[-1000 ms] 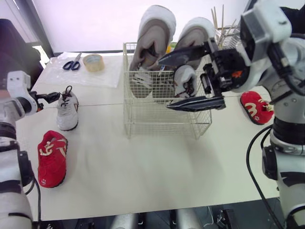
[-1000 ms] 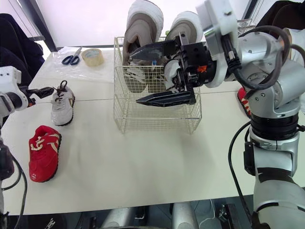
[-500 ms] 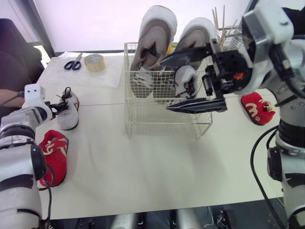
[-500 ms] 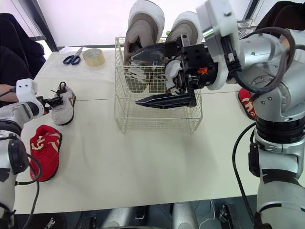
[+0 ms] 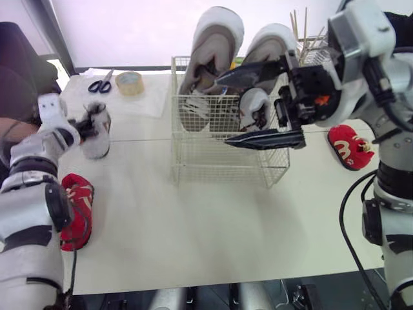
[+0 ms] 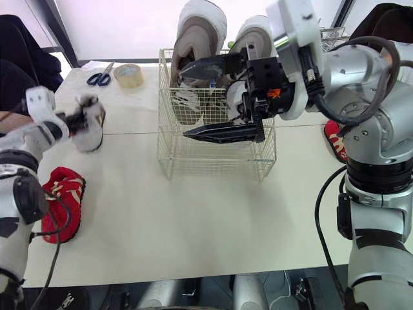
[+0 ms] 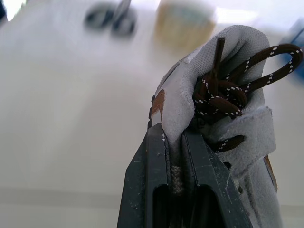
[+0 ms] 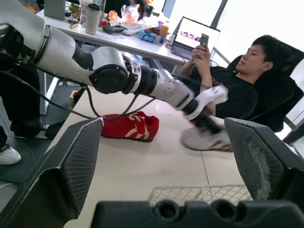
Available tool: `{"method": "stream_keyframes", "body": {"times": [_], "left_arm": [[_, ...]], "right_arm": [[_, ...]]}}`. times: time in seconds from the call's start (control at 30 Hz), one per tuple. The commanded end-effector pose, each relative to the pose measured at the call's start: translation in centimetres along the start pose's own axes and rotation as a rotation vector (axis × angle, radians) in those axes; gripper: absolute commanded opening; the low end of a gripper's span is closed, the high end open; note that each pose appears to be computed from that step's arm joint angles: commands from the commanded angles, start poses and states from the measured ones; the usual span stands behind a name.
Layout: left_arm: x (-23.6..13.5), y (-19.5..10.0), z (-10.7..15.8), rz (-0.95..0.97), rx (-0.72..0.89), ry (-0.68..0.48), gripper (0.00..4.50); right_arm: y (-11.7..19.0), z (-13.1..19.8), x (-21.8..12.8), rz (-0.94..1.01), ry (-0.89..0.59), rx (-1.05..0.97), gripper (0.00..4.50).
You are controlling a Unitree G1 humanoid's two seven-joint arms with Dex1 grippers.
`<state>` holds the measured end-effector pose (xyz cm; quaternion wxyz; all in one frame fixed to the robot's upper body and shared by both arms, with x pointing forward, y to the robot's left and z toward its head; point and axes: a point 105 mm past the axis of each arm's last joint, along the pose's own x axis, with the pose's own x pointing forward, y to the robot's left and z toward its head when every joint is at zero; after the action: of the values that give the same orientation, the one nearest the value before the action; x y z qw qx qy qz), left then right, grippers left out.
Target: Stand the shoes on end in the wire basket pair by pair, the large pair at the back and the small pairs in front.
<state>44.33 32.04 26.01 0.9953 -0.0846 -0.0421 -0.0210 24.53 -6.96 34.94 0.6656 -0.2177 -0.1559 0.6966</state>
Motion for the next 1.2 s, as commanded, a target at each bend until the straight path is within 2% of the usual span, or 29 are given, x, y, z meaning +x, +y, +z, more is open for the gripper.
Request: {"method": "stream_keyframes", "body": {"times": [0.03, 0.1, 0.2, 0.3, 0.43, 0.6, 0.87, 1.2], "left_arm": [[-1.5, -5.6, 9.0, -0.183, 0.054, -0.442, 0.04], [-3.5, -9.0, 11.1, -0.254, -0.019, -0.601, 0.04], [-5.9, -13.0, 12.0, -0.316, -0.108, -0.696, 0.04], [-8.1, -16.4, 12.5, -0.372, -0.173, -0.746, 0.04], [-9.5, -18.8, 11.8, -0.430, -0.199, -0.742, 0.04], [-11.1, -22.1, 7.9, -0.518, -0.088, -0.702, 0.04], [-10.7, -23.3, 4.2, -0.477, -0.042, -0.711, 0.04], [-10.0, -26.0, -0.6, -0.464, 0.103, -0.840, 0.04]], "right_arm": [[-0.4, 1.1, -0.6, -0.028, -0.002, -0.060, 4.50], [-0.7, 1.0, -0.7, -0.038, 0.002, -0.063, 4.50], [-1.1, 0.9, -1.0, -0.054, 0.007, -0.069, 4.50], [-1.6, 0.9, -1.3, -0.070, 0.015, -0.081, 4.50], [-1.8, 1.0, -1.4, -0.075, 0.019, -0.089, 4.50], [-1.7, 1.0, -1.6, -0.079, 0.025, -0.093, 4.50], [-1.8, 1.0, -1.7, -0.081, 0.030, -0.089, 4.50], [-1.8, 1.2, -1.4, -0.080, 0.036, -0.094, 4.50]]}}
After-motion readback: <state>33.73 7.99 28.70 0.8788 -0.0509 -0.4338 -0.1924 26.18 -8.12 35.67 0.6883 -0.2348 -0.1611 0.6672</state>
